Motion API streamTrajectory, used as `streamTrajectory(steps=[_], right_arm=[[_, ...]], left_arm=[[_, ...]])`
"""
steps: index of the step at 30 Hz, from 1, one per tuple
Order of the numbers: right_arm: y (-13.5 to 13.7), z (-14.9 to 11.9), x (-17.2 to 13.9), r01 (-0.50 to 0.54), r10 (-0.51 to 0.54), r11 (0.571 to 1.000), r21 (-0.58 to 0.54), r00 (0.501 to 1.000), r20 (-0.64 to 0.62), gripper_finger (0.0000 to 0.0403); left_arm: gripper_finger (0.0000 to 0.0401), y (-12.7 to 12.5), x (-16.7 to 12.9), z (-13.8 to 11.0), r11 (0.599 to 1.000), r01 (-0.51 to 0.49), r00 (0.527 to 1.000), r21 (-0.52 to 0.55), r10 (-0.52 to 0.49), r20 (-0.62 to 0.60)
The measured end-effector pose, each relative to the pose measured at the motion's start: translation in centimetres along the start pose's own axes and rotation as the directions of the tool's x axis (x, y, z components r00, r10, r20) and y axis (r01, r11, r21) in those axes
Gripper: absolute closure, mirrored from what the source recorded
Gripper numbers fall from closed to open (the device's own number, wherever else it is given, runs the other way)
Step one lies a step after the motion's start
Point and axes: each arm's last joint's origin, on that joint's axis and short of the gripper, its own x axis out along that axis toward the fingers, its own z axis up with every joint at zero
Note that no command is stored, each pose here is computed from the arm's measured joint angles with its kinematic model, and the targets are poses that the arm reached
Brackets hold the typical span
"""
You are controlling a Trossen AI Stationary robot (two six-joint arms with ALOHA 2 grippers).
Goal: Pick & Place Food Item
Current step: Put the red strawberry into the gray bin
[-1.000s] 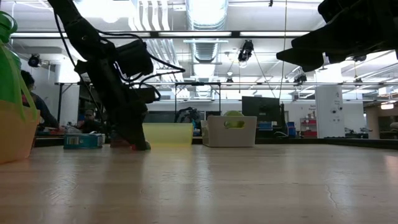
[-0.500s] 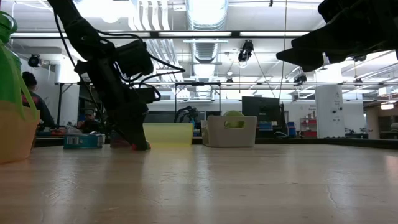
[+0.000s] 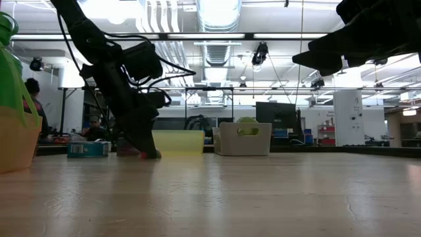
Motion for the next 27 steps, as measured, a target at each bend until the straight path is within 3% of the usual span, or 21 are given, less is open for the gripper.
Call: streamTrajectory(steps=[27], right_arm=[[0.0,0.0,0.0,0.001,-0.001,1.000,0.000,1.000,0.001,0.0097]], left_arm=[[0.0181,-0.3,-0.6,1.5,1.000,0.009,0.998,-0.009,-0.009,0.066]])
